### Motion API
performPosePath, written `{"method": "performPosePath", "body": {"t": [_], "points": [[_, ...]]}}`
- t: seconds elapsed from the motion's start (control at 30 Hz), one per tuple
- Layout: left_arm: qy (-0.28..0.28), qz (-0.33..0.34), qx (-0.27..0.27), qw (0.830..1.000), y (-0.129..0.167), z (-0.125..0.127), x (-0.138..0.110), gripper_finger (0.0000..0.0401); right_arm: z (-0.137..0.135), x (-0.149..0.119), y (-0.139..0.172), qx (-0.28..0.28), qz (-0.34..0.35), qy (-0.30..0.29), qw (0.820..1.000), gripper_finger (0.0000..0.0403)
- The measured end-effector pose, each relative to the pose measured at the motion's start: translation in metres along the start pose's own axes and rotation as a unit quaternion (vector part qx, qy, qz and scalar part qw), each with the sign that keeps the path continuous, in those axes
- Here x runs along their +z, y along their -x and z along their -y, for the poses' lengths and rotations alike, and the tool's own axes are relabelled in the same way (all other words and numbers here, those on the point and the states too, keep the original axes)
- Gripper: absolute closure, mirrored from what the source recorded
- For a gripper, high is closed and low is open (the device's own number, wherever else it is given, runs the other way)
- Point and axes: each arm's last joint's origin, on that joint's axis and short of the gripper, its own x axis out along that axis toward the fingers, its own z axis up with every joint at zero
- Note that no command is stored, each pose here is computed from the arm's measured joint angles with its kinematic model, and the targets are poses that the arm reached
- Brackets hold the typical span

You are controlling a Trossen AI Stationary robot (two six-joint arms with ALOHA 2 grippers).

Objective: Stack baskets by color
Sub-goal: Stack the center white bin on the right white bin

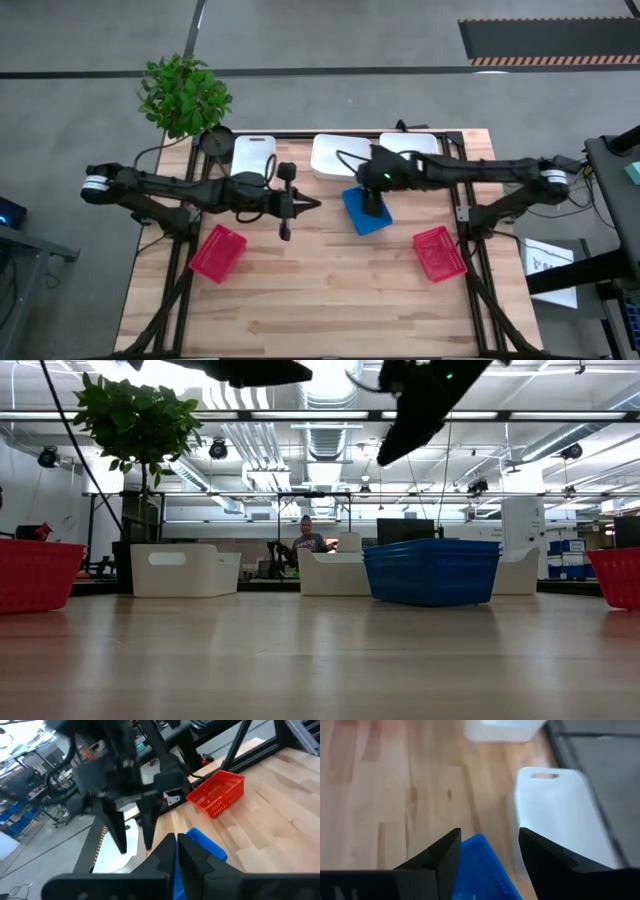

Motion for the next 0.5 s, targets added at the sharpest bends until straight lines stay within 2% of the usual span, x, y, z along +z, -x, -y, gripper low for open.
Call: {"method": "performPosePath", "body": {"t": [0.1,0.27,0.5], "points": [[0.013,0.0,-0.004,1.0,0.008,0.003,-0.003,0.04,0.012,0.006,-0.021,0.031,-0.024,0.012,0.999,0.0204],[0.036,0.003,-0.007,0.999,0.022,0.007,-0.009,0.04,0.031,0.009,-0.055,0.044,-0.054,0.041,0.997,0.0202],[0.064,0.017,-0.004,0.998,0.038,0.008,-0.012,0.04,0.05,0.009,-0.105,0.049,-0.099,0.027,0.994,0.0202]]}}
